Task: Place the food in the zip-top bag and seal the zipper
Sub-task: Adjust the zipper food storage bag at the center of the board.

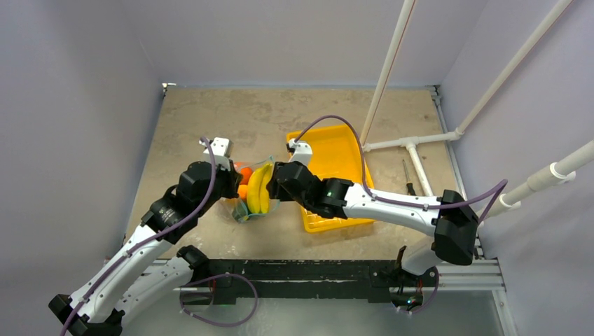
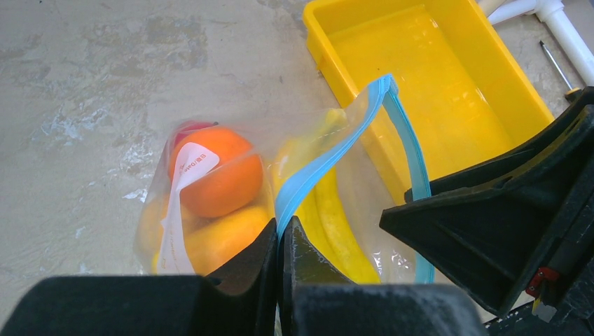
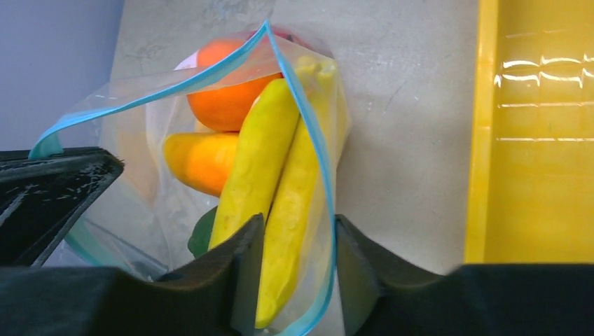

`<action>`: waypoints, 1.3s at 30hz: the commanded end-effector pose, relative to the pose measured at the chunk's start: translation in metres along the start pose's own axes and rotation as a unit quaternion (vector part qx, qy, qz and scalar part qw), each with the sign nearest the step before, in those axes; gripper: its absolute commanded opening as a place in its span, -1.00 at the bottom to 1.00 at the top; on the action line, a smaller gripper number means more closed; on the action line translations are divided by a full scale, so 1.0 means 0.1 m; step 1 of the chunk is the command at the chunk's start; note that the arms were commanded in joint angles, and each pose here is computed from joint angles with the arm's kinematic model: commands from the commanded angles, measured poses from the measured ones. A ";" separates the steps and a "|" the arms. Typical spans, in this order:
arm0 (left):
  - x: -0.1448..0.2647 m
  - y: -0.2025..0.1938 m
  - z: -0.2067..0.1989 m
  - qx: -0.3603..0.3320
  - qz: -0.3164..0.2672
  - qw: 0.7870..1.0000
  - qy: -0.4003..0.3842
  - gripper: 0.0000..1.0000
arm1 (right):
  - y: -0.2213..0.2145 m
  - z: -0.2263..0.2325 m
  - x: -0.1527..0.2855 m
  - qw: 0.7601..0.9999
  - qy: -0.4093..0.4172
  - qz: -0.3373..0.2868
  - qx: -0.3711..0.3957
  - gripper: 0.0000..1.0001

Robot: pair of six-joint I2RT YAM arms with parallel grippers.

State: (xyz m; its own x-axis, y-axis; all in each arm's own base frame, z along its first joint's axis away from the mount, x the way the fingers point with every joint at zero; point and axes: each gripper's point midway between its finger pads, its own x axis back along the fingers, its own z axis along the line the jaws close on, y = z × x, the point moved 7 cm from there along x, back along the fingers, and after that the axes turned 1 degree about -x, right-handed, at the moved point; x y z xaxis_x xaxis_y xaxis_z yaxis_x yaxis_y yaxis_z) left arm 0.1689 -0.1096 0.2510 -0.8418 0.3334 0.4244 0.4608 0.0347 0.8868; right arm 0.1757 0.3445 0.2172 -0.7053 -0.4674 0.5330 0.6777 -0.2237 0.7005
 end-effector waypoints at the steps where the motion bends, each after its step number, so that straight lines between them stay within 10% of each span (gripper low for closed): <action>1: -0.01 0.06 -0.02 0.005 -0.016 1.000 -0.009 -1.00 | 0.11 0.22 0.00 0.998 0.057 -0.013 -0.014 -0.25; 6: -0.01 0.06 -0.10 0.000 -0.015 0.999 -0.045 -1.00 | 0.16 0.34 0.03 0.996 0.092 -0.013 -0.011 -1.00; 23: 0.07 -0.03 -0.56 0.001 0.021 0.965 -0.263 -1.00 | 0.66 0.76 0.33 0.978 0.188 -0.086 -0.027 -1.00; 39: 0.04 -0.11 -0.47 0.061 0.032 0.976 -0.207 -1.00 | 0.45 0.72 0.11 0.979 0.192 -0.068 -0.016 -1.00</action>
State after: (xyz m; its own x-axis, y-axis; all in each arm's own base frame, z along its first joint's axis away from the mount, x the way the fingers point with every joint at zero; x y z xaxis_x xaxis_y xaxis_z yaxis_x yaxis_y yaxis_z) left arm 0.1468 -0.1502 0.2446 -0.6157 0.6794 0.3993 0.5655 0.0280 0.8243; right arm 0.1832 0.3815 0.2686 -0.6772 -0.6641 0.3168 0.6158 -0.2759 0.7380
